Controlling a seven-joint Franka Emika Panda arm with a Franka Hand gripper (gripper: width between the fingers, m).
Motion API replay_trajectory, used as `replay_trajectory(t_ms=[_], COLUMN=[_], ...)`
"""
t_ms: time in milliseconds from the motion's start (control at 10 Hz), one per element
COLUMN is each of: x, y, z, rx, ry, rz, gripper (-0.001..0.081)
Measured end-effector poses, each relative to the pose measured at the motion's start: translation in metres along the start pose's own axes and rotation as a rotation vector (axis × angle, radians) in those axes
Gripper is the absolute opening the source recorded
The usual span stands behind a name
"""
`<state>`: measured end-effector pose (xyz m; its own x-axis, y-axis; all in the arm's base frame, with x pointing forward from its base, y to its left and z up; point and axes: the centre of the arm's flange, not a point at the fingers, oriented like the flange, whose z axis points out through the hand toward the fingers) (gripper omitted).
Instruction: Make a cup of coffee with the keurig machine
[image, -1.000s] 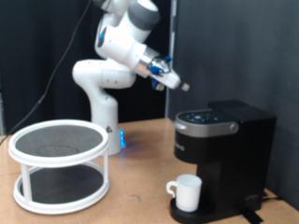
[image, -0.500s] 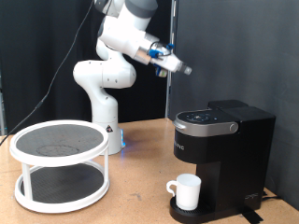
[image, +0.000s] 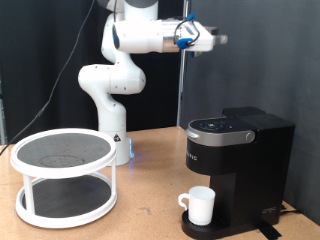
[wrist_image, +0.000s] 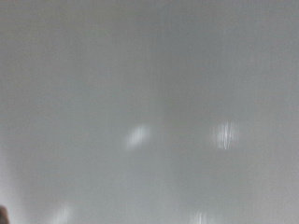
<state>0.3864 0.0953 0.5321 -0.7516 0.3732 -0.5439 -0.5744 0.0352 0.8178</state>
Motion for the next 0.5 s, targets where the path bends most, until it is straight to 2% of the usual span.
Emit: replay_trajectory(t_ms=[100,200,300,500], x=[-0.008,-0.0056,-0.001,0.001], y=[-0.0104,-0.0124,-0.016,-0.0152], z=[0.0046,0.0033,0.0016,-0.004], rx=[-0.081,-0.04,0.05,0.206], ry=[-0.048,-0.023,0.051,0.249], rz=[0.033,0.025,0.01,-0.072], gripper=[0.0734,0.0734,0.0734,0.0734])
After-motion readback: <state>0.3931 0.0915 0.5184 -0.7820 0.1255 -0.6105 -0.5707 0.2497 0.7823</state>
